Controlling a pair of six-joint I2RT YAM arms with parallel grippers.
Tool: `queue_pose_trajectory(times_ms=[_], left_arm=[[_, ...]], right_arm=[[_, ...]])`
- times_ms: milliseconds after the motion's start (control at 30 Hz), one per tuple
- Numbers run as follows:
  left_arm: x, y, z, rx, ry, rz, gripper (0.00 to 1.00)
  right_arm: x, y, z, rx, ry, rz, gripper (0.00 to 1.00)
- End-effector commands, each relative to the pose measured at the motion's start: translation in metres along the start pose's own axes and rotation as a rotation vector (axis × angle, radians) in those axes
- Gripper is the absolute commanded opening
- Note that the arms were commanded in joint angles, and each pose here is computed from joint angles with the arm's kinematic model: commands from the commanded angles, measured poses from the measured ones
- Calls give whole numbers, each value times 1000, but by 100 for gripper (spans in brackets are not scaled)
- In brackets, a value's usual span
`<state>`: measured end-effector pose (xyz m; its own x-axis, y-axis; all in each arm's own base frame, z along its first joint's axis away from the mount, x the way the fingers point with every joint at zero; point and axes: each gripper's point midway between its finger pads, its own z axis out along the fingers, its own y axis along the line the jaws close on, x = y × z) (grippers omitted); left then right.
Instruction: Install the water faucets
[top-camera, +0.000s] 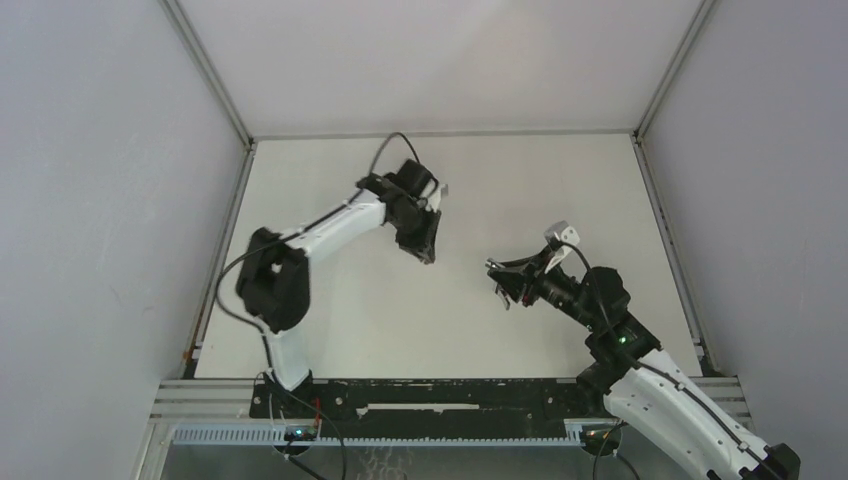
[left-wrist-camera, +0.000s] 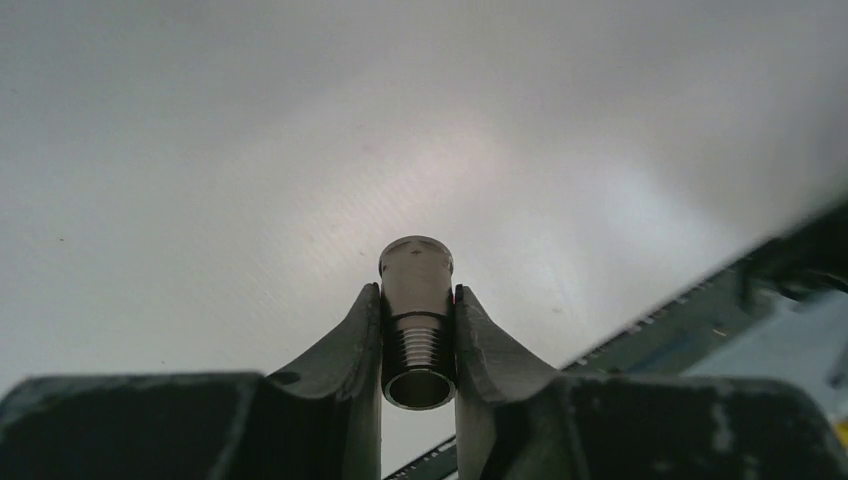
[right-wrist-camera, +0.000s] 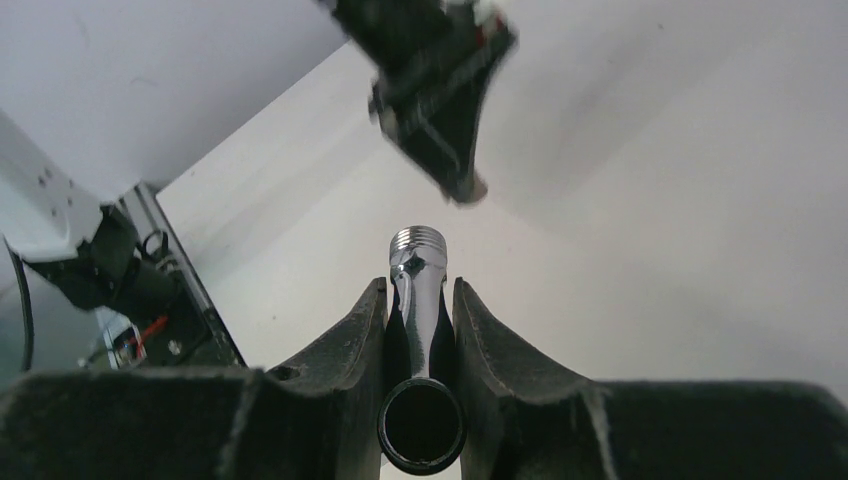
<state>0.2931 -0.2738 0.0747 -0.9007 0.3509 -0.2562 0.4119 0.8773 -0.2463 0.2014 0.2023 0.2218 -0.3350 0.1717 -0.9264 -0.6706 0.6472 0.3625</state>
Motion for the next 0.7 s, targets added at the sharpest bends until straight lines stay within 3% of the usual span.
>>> queue_pose_trajectory(times_ms=[0,133,267,533,667], left_arm=[[-48,-64,-165,432,-347,110,0],[-38,-79,-220,601,-417,69,0],[-16,-103,-255,886,-348,10,0],[10,-123,-282,1111,-193,-32,0],[20,-127,-289,1168,-150,-46,0]], right_arm=[[-44,36,-9,-185,-240,-248,0],[-56,44,-10,-209,-225,-326,0],[-58,66,-10,-296,-213,-491,0],[-90,78,-7,-162,-399,-757,0],[-94,82,-2,-130,-434,-972,0]])
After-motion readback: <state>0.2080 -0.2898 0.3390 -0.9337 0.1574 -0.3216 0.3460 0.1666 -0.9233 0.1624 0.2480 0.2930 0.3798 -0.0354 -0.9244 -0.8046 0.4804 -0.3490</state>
